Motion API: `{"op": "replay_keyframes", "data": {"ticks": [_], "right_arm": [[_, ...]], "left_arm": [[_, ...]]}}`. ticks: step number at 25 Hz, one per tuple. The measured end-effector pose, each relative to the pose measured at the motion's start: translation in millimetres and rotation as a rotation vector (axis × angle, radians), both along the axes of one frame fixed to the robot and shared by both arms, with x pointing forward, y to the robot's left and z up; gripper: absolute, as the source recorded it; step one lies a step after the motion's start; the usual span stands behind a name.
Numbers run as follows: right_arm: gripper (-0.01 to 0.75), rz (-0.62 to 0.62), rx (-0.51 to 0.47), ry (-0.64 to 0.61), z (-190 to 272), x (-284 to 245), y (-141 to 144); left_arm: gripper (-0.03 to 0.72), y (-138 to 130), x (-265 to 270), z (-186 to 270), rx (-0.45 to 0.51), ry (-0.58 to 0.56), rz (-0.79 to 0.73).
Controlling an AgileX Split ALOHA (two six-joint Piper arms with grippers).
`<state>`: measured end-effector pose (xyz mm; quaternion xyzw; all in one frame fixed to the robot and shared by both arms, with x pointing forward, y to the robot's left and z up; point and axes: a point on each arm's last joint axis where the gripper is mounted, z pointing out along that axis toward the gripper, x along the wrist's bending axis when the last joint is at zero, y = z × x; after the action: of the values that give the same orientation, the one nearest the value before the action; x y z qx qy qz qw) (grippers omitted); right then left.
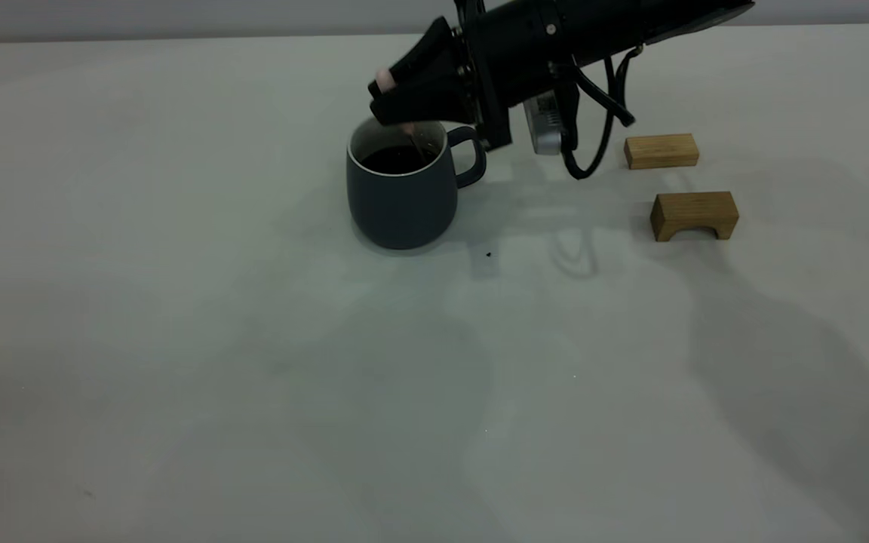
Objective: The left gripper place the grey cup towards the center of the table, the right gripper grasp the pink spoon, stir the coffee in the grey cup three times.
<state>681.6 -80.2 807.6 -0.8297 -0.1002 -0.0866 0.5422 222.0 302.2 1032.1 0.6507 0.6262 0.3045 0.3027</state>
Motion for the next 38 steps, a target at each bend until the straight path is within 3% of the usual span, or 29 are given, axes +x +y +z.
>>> {"op": "replay_keyframes", "data": {"ticks": [4, 8, 14, 17, 20, 22, 26, 30, 33, 38], "right_arm": [[0.128, 0.042, 0.008, -0.005, 1, -3, 0], [0.174, 0.063, 0.01, -0.031, 1, -4, 0], [0.406, 0.105, 0.001, -0.089, 0, -6, 0], [0.534, 0.163, 0.02, -0.177, 3, -6, 0], [0.642, 0.244, 0.023, -0.349, 18, -4, -5], [0.673, 0.302, 0.003, -0.49, 35, 0, -14], [0.657, 0.487, -0.102, -0.821, 82, 7, -40], [0.568, 0.694, -0.272, -1.091, 141, 7, -69], [0.483, 0.804, -0.397, -1.23, 189, 2, -84], [0.359, 0.873, -0.528, -1.43, 267, -22, -98]], "left_arm": [[0.591, 0, 0, 0, 0.0, 0.0, 0.0], [0.591, 0, 0, 0, 0.0, 0.0, 0.0], [0.591, 0, 0, 0, 0.0, 0.0, 0.0], [0.591, 0, 0, 0, 0.0, 0.0, 0.0], [0.591, 0, 0, 0, 0.0, 0.0, 0.0], [0.591, 0, 0, 0, 0.0, 0.0, 0.0], [0.591, 0, 0, 0, 0.0, 0.0, 0.0], [0.591, 0, 0, 0, 0.0, 0.0, 0.0], [0.591, 0, 0, 0, 0.0, 0.0, 0.0], [0.591, 0, 0, 0, 0.0, 0.0, 0.0]]}}
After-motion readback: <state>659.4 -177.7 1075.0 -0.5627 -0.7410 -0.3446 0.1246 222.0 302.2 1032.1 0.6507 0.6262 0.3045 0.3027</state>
